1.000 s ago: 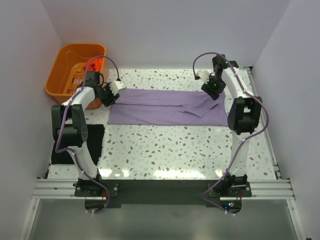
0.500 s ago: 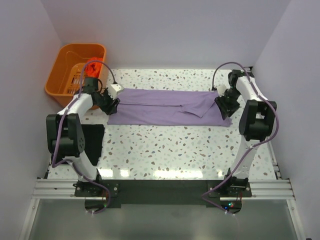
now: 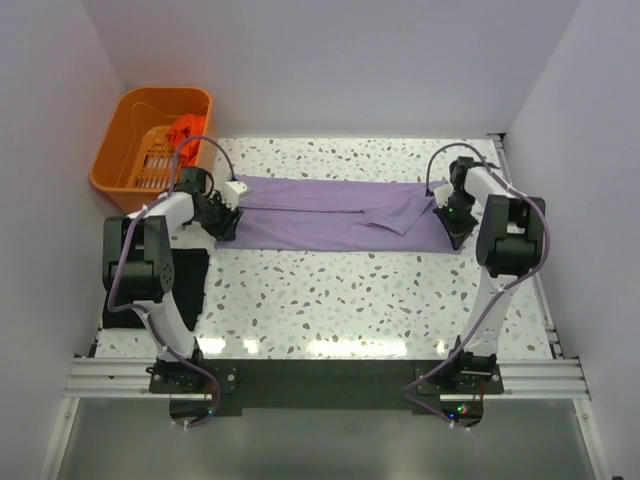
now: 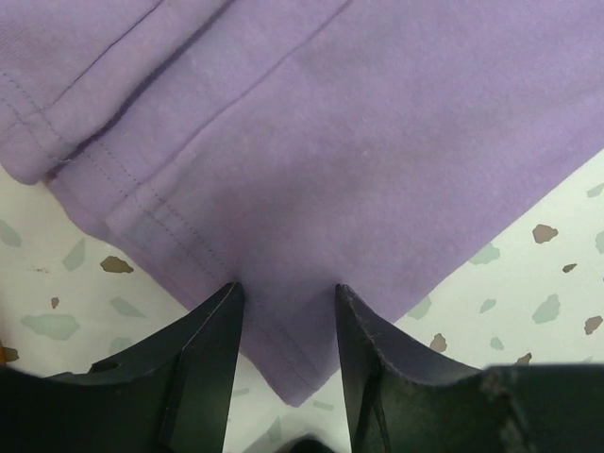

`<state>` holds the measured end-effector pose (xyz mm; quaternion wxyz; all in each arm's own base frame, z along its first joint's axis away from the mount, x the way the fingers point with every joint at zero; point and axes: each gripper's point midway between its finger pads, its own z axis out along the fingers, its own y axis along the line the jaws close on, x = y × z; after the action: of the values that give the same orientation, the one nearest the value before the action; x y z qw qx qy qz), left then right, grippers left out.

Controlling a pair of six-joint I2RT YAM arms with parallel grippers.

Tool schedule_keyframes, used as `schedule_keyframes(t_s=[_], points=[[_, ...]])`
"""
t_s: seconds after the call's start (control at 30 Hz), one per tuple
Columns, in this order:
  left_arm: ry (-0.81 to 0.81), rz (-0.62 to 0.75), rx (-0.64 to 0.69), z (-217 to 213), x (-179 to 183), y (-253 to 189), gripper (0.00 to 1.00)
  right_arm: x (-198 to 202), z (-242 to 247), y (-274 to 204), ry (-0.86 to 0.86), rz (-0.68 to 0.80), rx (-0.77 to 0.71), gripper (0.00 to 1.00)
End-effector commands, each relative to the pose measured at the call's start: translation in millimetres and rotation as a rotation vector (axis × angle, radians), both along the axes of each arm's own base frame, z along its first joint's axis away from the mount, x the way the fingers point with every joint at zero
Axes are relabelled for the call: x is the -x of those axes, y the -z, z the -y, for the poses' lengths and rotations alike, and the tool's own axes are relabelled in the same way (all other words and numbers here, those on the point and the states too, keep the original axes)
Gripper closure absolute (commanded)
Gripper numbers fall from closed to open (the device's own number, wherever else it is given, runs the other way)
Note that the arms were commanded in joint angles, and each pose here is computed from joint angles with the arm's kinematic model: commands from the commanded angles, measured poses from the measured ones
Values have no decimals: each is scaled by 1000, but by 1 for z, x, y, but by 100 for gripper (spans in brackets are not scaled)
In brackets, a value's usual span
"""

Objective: Fold and stack the t-shirts
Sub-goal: Fold the tshirt

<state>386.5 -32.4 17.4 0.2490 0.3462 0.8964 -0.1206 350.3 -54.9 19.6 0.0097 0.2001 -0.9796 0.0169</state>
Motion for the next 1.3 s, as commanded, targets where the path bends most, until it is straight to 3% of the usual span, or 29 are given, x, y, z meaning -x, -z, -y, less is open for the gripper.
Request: schedule_keyframes(t_s=[0.0,0.13,0.2,0.3,0.4,0.43,0.47,0.7,0.87,1.03,1.1,1.27], points=[[-42,-82,-66,-9,17,26,52,-31,25,5,68,88,138,100],[-28,-67,-61,-7,23,15,53,-77,43,-3,106,201,235,100],[17,-15,2,7,19,-10,50,-89,46,-8,118,223,244,100],[107,85,24,30,12,-40,49,-111,47,-26,136,294,243,91],[190,155,-30,53,6,-49,49,-125,47,-50,147,359,240,72],[214,164,-40,58,5,-48,49,-128,47,-57,147,378,241,61],[237,170,-47,68,5,-46,49,-129,49,-63,150,392,245,59],[279,143,-157,79,-13,-12,51,-113,32,-100,161,426,159,58],[338,90,-256,71,0,10,55,-95,18,-123,178,435,85,58],[513,-11,-291,81,67,26,59,-69,6,-128,168,393,31,59],[588,-84,-263,91,112,27,61,-61,5,-134,166,397,27,59],[832,-162,-106,178,217,0,62,-37,-1,-125,146,338,6,60]])
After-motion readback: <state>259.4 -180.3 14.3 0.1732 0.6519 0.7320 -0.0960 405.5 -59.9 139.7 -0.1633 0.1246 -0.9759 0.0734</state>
